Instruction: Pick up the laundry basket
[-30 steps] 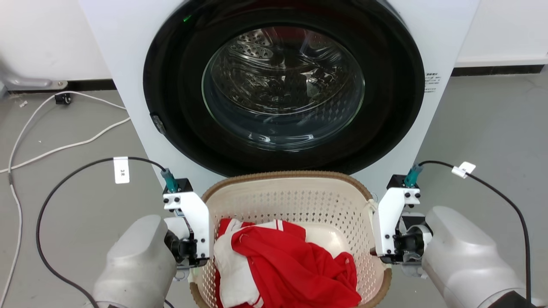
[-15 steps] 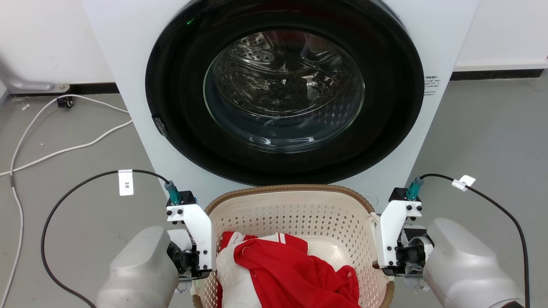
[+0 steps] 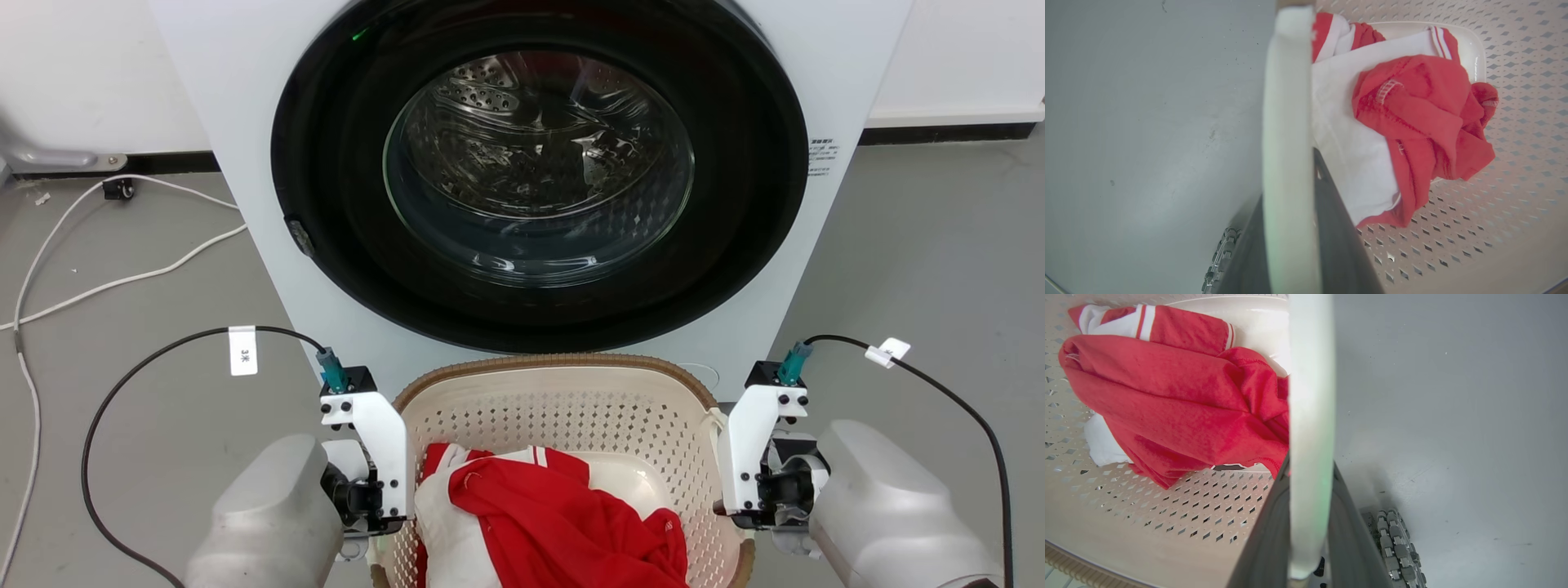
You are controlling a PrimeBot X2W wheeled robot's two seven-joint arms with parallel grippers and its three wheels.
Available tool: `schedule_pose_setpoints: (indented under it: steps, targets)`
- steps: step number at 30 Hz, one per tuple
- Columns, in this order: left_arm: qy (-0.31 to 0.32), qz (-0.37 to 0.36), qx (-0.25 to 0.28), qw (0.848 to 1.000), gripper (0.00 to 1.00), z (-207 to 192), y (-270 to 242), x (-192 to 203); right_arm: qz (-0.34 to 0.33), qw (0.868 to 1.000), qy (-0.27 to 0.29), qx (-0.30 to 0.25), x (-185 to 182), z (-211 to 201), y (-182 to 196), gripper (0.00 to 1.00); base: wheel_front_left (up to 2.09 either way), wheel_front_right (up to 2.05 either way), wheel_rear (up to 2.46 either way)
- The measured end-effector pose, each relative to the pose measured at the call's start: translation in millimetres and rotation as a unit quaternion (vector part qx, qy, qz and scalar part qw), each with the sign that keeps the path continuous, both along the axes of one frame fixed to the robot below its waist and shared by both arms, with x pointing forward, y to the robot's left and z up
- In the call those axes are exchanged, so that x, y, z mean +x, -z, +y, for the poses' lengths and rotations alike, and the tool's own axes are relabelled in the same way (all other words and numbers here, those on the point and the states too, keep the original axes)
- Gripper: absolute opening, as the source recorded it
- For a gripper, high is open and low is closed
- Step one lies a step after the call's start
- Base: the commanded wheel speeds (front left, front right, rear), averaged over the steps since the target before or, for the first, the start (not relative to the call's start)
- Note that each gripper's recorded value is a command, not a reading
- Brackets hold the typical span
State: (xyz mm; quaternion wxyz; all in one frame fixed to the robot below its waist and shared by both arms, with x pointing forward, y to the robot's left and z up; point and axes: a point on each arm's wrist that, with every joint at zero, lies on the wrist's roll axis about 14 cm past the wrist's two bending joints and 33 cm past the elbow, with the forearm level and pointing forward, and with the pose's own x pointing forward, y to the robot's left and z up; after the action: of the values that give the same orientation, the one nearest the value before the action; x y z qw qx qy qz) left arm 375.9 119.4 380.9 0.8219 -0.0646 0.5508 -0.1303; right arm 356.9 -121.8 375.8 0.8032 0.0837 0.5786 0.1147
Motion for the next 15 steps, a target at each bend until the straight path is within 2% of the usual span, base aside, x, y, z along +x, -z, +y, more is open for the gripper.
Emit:
schedule_pose_setpoints:
  steps: [15]
  targets:
    - [-0.002, 0.009, -0.001, 1.000, 0.00, 0.9, 3.9, -3.2, 0.005, 1.000, 0.001, 0.000, 0.0, 0.7, 2.8, 0.00, 0.00, 0.00, 0.00]
